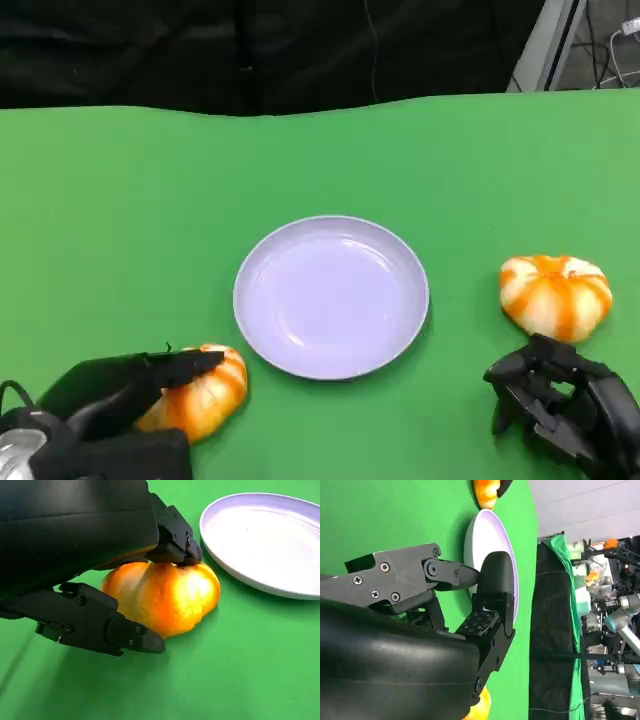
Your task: Grasp the bread from the table and place it into the plate.
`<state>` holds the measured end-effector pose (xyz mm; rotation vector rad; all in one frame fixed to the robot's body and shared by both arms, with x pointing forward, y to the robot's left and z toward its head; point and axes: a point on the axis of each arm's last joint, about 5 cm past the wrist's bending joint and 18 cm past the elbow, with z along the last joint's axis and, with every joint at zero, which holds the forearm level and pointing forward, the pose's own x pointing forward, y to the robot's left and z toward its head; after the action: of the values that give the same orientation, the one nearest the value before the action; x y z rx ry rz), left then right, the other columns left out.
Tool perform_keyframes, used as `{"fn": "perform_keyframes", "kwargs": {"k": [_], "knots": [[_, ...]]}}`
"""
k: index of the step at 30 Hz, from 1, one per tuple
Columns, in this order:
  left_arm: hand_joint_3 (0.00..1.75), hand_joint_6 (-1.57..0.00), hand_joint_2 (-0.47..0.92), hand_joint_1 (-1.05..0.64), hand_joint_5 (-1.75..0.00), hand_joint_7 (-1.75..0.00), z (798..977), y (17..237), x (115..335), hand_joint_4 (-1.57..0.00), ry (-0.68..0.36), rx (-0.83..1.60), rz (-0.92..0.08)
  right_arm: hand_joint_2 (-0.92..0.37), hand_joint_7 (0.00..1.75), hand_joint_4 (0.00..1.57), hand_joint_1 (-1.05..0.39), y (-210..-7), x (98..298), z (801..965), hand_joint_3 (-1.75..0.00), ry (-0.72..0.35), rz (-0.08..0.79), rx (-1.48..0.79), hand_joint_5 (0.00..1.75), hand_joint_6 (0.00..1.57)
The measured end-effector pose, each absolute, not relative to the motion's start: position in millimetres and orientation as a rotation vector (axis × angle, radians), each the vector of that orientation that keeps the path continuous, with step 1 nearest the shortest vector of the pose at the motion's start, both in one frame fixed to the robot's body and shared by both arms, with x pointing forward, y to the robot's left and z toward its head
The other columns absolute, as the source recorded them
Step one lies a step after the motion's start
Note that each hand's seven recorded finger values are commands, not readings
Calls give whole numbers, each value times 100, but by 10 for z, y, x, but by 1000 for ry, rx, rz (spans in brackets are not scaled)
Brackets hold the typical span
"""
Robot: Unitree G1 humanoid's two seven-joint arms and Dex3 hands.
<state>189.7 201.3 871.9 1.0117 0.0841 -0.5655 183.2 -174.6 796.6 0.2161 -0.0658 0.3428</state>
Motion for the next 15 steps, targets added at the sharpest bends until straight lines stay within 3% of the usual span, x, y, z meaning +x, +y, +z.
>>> {"fn": "perform_keyframes", "kwargs": {"k": [4,7,10,13,15], "knots": [[1,-43,90,-10,-2,-2,8725,2021,1893,-45,84,1016,-569,-92,106,67,-26,-1747,1832,7966,-38,-66,343,216,175,81],[1,-58,91,-3,-5,-5,8713,2022,1877,-58,77,1021,-554,-92,106,67,-25,-1747,1832,7966,-38,-66,343,216,175,82],[13,-81,92,1,-8,-7,8683,2011,1847,-77,63,1046,-517,-92,106,67,-26,-1747,1831,7966,-39,-66,343,216,175,82],[19,-108,92,0,-22,-11,8662,1968,1842,-106,41,1076,-477,-92,106,67,-25,-1747,1832,7966,-39,-66,343,216,175,81],[19,-114,92,0,-26,-11,8632,1952,1841,-113,14,1092,-439,-92,106,67,-25,-1747,1832,7966,-39,-66,343,216,175,81]]}}
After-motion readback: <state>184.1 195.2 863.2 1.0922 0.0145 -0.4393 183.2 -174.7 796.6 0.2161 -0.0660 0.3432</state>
